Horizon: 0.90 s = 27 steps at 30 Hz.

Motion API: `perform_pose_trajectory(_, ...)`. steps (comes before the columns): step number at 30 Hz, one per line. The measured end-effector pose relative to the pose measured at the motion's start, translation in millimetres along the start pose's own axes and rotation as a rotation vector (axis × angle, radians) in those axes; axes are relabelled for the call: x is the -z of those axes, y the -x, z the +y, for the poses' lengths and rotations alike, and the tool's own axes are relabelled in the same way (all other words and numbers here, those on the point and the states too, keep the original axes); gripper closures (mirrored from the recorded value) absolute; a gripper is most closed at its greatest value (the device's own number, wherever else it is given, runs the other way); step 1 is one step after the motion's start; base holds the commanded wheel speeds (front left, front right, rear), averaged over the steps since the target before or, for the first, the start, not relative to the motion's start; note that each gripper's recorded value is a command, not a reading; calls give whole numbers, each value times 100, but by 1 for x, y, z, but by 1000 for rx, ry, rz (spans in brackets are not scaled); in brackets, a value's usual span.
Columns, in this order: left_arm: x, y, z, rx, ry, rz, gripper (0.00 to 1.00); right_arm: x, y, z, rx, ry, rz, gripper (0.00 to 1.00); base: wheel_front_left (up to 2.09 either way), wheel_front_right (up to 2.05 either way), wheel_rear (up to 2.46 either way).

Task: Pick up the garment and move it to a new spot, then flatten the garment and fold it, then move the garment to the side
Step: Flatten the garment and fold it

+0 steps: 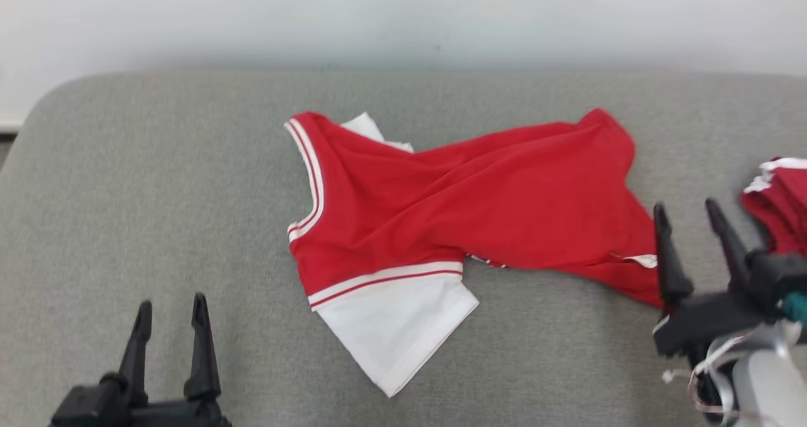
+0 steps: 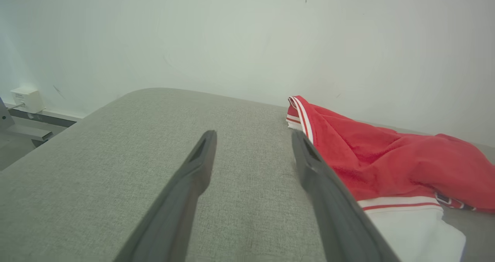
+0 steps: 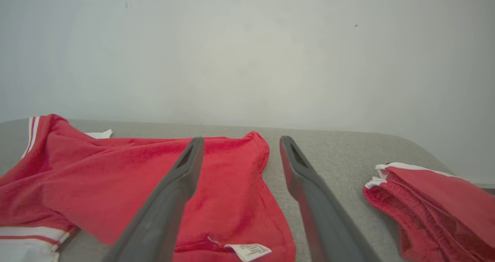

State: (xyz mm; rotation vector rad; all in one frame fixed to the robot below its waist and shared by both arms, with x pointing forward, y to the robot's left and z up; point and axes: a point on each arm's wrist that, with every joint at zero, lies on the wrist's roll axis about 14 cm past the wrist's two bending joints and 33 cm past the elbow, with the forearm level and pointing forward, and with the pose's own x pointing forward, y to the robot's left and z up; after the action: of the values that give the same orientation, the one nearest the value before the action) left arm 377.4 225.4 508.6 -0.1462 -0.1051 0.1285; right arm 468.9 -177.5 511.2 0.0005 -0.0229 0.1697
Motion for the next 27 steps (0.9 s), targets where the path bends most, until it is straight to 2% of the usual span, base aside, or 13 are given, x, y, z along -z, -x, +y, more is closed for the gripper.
perform_pose_trajectory(3, 0, 17, -4, 10, 7, 7, 0, -4, 34, 2, 8, -1, -9, 0, 0, 0, 0)
perform_pose_trajectory(11, -14, 32, -16, 46, 34, -30, 0, -13, 85, -6, 63, -12, -33, 0, 0, 0, 0)
perform_pose_trajectory(20, -12, 30, -48, 133, 60, -25, 0, -13, 115, -11, 104, -18, -34, 0, 0, 0, 0)
perform_pose_trajectory(27, -9, 21, -61, 169, 62, -15, 0, -11, 123, -11, 108, -20, -33, 0, 0, 0, 0)
